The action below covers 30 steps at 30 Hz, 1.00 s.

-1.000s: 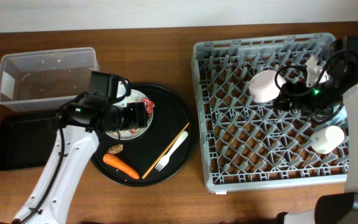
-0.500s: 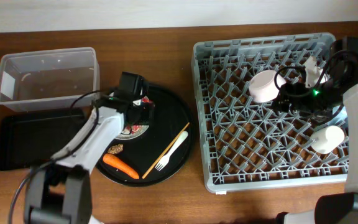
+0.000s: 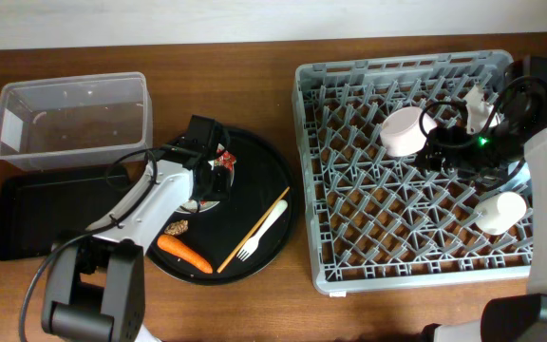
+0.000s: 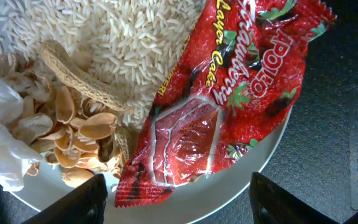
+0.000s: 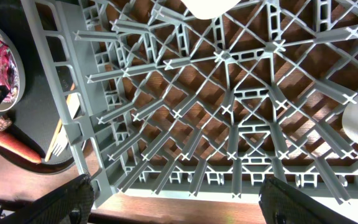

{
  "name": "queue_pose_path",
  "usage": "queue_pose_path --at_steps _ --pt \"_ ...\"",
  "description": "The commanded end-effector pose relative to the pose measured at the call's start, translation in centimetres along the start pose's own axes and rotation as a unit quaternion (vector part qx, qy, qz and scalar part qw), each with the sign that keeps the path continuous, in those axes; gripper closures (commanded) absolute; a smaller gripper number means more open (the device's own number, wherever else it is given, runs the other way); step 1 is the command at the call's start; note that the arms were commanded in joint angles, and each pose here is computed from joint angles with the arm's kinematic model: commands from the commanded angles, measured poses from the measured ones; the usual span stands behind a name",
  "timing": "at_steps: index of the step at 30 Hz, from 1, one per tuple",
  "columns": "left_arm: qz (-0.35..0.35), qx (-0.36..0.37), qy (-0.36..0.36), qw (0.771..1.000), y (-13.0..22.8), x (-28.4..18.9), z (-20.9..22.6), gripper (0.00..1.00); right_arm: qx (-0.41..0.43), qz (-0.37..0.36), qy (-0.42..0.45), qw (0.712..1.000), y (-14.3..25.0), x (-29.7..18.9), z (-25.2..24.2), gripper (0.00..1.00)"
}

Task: Sort waste into correct bins and load items into the dishwasher rack
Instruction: 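Pick the red wrapper off the plate with the left gripper into the bin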

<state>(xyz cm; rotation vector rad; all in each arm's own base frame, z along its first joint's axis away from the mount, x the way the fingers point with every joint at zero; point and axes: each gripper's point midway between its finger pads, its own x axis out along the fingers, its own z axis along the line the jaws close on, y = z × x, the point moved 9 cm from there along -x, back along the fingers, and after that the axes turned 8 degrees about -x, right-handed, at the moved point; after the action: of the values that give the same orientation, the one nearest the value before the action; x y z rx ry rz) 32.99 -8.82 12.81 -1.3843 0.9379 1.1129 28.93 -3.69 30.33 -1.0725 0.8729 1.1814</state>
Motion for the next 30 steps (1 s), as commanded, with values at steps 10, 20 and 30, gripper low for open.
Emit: queue_pose_path --at_steps 10,20,30 --pt "0.024 -0.047 -0.006 0.999 -0.1 1.8 0.7 0.69 -0.012 -0.01 -0.001 1.0 0.1 -0.5 0.4 0.12" --pt "0.007 -0.049 0.002 0.999 -1.2 1.2 0.4 0.97 -0.012 -0.01 -0.001 1.0 0.1 -0.5 0.4 0.12" --pt "-0.063 -0.053 0.02 0.996 -5.5 -4.7 1.5 1.0 -0.012 -0.01 -0.001 1.0 0.1 -0.5 0.4 0.12"
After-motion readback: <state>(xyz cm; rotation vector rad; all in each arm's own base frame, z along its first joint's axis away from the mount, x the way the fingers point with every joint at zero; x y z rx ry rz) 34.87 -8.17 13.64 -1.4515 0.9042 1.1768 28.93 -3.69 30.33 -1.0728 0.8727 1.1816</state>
